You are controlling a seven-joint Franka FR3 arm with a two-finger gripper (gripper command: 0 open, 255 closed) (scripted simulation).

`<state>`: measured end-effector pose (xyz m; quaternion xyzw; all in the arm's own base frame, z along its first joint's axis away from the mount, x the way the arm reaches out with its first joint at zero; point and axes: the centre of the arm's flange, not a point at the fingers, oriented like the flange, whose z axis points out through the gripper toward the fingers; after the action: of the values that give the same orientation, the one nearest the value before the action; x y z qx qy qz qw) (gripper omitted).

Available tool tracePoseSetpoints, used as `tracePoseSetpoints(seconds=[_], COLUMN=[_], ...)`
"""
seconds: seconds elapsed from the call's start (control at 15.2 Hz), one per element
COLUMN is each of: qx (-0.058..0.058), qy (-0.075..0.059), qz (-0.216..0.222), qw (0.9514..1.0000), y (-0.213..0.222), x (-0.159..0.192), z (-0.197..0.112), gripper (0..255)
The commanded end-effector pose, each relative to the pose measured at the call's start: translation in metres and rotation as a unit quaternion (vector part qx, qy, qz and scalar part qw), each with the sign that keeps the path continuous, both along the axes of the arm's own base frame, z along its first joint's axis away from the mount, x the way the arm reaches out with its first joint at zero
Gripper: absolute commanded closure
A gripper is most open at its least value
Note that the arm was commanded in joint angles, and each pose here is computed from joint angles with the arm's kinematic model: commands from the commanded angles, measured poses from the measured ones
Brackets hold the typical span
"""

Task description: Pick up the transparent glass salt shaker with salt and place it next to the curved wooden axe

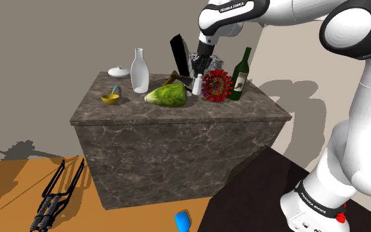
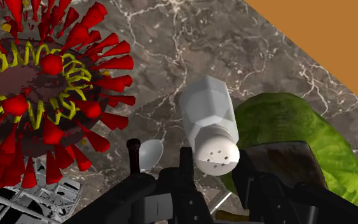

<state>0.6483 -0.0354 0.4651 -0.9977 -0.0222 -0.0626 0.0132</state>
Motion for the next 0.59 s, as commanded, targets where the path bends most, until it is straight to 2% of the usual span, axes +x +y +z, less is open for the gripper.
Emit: tracePoseSetpoints(seconds=[0.0, 0.53], qx=[0.0, 0.0], qy=[0.0, 0.0], qz=[0.0, 0.0], qw=[1.0, 1.0], y=[-0.001, -0.001], x=[0.0, 0.0], z=[-0.01, -0.052], gripper=[255, 255])
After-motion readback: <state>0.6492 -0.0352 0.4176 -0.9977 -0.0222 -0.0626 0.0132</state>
